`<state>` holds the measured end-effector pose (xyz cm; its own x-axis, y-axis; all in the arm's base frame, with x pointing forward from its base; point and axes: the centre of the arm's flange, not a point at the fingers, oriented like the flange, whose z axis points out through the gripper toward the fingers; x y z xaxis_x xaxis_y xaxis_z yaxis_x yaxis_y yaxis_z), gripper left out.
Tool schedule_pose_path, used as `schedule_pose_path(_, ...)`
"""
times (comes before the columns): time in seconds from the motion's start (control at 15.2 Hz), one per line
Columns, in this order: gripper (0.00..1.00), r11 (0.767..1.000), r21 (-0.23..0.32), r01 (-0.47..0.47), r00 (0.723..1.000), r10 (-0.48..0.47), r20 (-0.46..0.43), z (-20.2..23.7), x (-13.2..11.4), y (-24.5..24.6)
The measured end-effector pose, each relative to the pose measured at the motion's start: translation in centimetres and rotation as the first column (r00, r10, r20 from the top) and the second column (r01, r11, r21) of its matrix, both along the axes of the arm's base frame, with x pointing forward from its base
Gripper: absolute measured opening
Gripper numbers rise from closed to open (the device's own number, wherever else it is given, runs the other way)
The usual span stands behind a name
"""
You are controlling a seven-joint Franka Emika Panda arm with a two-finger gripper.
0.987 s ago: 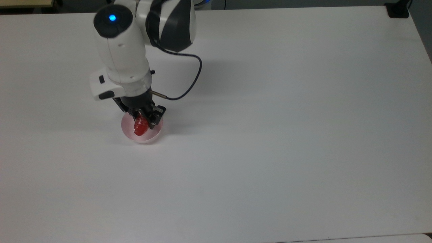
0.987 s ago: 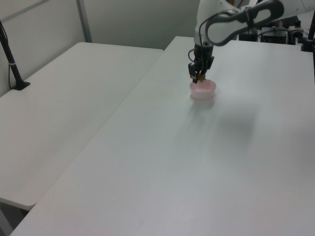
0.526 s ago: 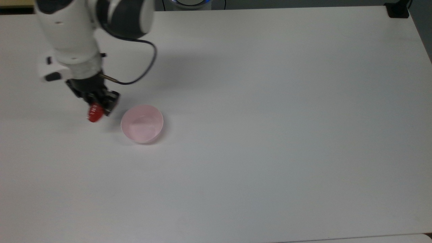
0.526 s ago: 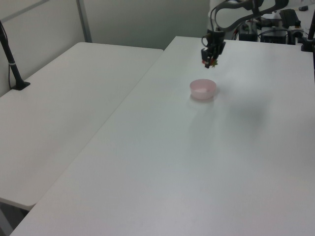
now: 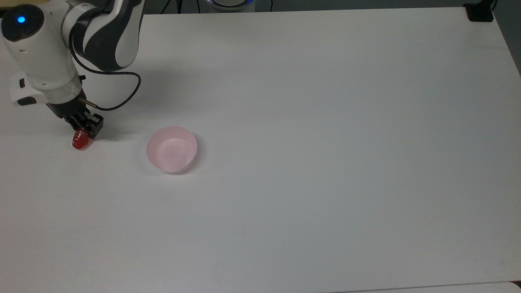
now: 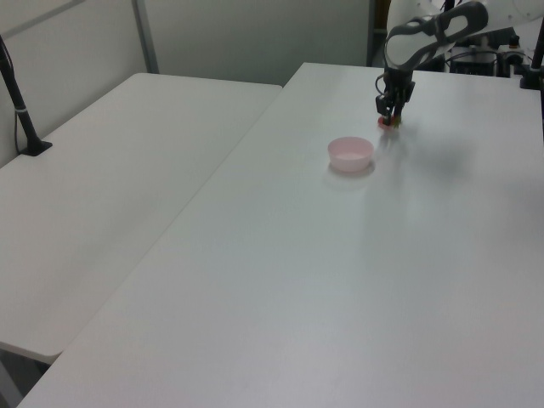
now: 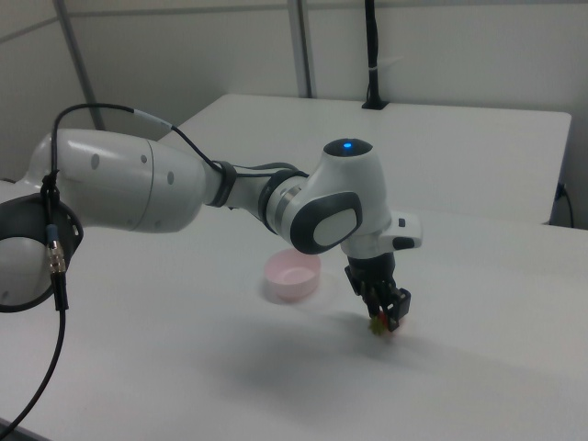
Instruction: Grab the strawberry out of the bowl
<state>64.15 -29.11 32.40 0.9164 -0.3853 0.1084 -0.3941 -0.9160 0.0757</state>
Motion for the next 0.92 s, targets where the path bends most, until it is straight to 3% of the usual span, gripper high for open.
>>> schedule_pose_path(0.07,0.53,1.0,-0.002,-0.004,1.0,0.004,0.001,-0.2,0.2,0.2)
schedule_pose_path(0.33,0.93,0.999,-0.012,-0.035,0.999,0.036,0.036,2.2,1.2,2.1)
schedule_pose_path(0.39,0.99,0.998,-0.011,-0.056,0.998,0.057,0.038,3.6,1.5,3.4)
schedule_pose_path(0.59,1.0,0.989,0.02,-0.148,0.988,0.149,-0.033,9.9,0.9,9.5)
schedule_pose_path(0.79,1.0,0.961,0.039,-0.273,0.953,0.276,-0.123,17.9,-1.9,17.6)
schedule_pose_path(0.92,1.0,0.94,0.056,-0.336,0.931,0.341,-0.132,21.6,-3.6,22.2)
